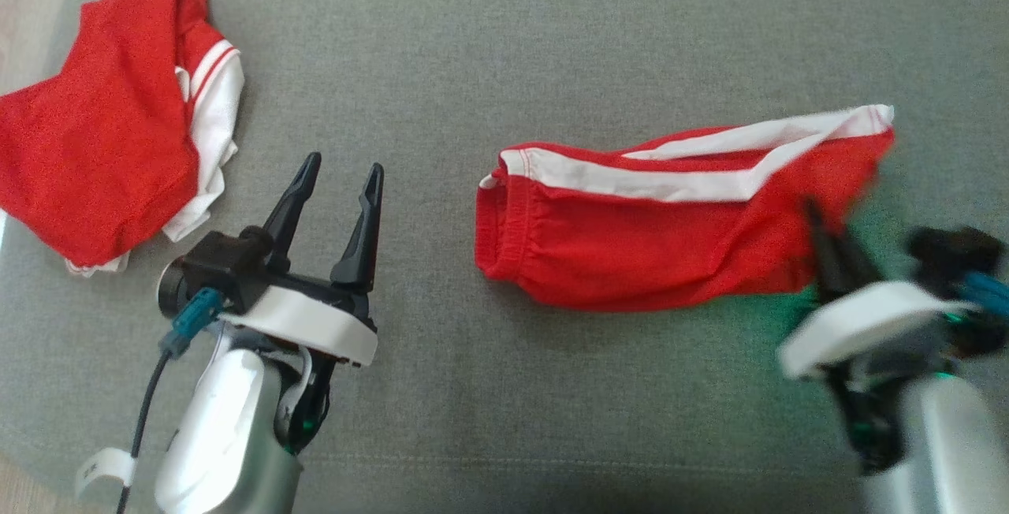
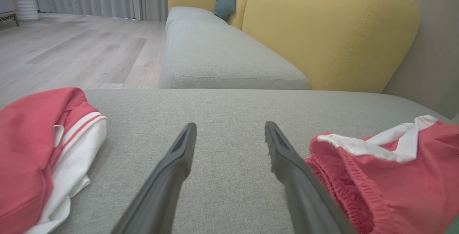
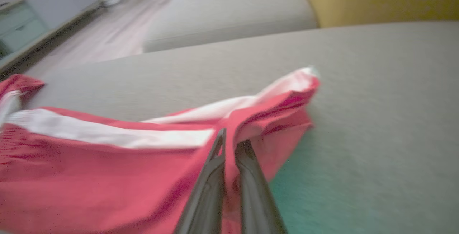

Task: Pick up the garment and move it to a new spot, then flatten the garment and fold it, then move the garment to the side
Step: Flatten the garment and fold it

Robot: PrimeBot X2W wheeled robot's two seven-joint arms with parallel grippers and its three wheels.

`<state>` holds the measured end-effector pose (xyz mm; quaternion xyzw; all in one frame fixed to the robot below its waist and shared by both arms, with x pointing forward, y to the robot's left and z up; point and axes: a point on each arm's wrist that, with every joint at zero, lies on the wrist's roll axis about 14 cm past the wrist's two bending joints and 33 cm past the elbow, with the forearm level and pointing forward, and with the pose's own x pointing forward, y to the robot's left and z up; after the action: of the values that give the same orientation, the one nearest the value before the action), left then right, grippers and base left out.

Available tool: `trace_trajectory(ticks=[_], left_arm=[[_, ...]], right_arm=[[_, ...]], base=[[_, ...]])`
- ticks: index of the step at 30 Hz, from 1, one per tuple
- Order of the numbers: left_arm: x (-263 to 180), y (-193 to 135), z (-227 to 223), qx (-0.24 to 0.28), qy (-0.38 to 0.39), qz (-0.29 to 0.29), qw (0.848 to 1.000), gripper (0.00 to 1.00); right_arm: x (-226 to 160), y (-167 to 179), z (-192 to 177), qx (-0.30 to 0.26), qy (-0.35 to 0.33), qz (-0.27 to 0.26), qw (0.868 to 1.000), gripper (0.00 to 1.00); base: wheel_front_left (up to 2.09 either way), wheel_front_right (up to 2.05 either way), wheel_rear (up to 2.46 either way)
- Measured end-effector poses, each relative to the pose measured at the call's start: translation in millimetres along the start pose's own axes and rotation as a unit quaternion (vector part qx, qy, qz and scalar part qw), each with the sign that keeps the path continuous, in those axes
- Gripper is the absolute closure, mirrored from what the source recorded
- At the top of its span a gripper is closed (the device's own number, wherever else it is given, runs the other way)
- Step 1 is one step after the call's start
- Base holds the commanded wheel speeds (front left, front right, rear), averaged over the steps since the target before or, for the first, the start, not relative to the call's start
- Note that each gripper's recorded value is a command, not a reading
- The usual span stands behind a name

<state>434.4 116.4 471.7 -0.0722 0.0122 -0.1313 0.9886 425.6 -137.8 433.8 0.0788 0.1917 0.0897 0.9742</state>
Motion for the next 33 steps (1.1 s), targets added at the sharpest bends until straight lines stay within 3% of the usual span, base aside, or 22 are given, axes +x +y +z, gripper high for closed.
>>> trace_trajectory(ticks=[4,9,13,23,24,25,26,29,33], left_arm=[[-5,0,4,0.002,-0.005,0.002,1.000,0.00],[-9,3,7,0.004,-0.006,0.008,1.000,0.00],[-11,8,5,0.004,-0.004,0.015,1.000,0.00],[-12,10,3,0.003,-0.001,0.020,1.000,0.00],[-11,10,3,0.003,-0.001,0.020,1.000,0.00],[-11,10,3,0.002,-0.001,0.020,1.000,0.00],[-11,10,3,0.002,-0.001,0.020,1.000,0.00],[-11,10,2,0.002,0.000,0.020,1.000,0.00],[-10,9,3,0.002,-0.002,0.019,1.000,0.00]], right_arm=[[1,80,14,-0.026,-0.009,0.115,0.993,1.00],[-13,153,-13,-0.015,0.034,0.228,0.973,1.00],[-18,172,-41,0.000,0.076,0.260,0.963,1.00],[-23,184,-60,0.017,0.094,0.280,0.955,0.99],[-23,185,-61,0.017,0.093,0.281,0.955,0.72],[-24,185,-61,0.017,0.092,0.281,0.955,0.27],[-24,186,-60,0.018,0.087,0.282,0.955,0.00],[-21,186,-47,0.026,0.053,0.282,0.958,0.00],[-17,183,0,0.037,-0.047,0.279,0.959,0.00]], base=[[0.00,0.00,0.00],[0.00,0.00,0.00],[0.00,0.00,0.00],[0.00,0.00,0.00],[0.00,0.00,0.00],[0.00,0.00,0.00],[0.00,0.00,0.00],[0.00,0.00,0.00],[0.00,0.00,0.00]])
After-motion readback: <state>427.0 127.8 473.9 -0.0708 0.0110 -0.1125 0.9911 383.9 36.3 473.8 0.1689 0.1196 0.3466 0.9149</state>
